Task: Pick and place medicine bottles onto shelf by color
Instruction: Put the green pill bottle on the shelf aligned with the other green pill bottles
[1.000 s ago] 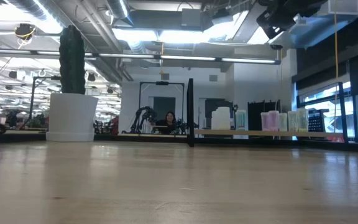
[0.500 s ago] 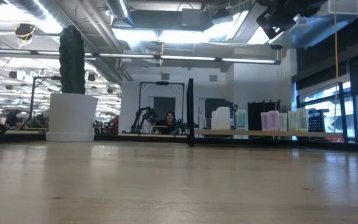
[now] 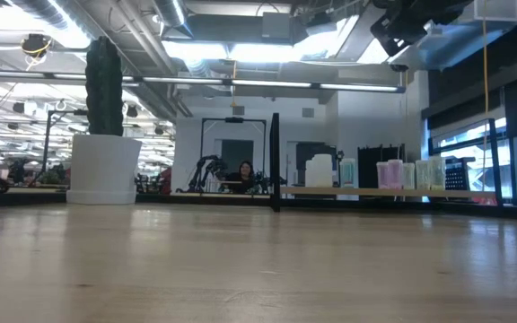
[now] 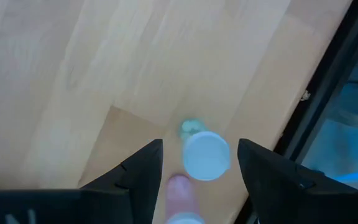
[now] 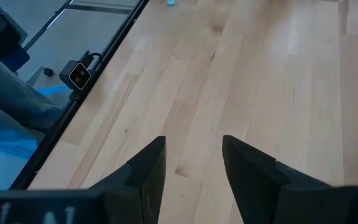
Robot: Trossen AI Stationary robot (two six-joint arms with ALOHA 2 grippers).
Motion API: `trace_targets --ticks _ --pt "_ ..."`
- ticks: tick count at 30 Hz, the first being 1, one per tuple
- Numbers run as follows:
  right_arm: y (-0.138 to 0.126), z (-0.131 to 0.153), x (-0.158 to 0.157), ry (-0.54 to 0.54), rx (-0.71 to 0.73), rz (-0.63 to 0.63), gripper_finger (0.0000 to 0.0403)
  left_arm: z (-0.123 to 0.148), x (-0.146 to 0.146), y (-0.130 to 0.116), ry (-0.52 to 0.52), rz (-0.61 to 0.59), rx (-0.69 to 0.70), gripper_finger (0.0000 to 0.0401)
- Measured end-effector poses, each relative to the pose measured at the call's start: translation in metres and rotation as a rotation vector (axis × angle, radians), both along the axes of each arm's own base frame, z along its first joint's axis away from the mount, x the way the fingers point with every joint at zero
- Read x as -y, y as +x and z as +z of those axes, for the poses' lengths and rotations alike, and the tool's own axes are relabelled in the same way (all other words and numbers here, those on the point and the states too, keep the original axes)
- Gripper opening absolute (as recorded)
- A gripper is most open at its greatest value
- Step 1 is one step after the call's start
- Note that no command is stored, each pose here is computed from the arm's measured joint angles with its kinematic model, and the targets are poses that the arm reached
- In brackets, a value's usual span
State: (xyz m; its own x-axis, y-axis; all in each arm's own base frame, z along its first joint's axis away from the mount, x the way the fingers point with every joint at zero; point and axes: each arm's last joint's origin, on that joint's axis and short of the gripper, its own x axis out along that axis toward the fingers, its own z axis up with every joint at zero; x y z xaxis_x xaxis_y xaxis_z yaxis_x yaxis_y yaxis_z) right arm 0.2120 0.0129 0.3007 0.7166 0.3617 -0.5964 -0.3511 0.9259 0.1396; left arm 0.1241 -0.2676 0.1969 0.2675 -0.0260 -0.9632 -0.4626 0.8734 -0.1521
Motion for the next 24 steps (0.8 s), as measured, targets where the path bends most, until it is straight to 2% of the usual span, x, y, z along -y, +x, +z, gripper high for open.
trace_targets --ticks 14,19,24 --pt "0.000 0.000 0.000 -0.001 0.000 -0.001 0.0161 -0.009 0.004 0.001 0.015 0.000 -0.026 0.0202" --pt "0.000 0.000 0.000 -0.001 0.000 -0.001 0.0161 -0.016 0.006 0.002 0.014 0.067 -0.035 0.0202" --pt "0.000 0.000 0.000 -0.001 0.000 -0.001 0.0161 -0.016 0.007 0.003 -0.001 0.076 -0.030 0.0202"
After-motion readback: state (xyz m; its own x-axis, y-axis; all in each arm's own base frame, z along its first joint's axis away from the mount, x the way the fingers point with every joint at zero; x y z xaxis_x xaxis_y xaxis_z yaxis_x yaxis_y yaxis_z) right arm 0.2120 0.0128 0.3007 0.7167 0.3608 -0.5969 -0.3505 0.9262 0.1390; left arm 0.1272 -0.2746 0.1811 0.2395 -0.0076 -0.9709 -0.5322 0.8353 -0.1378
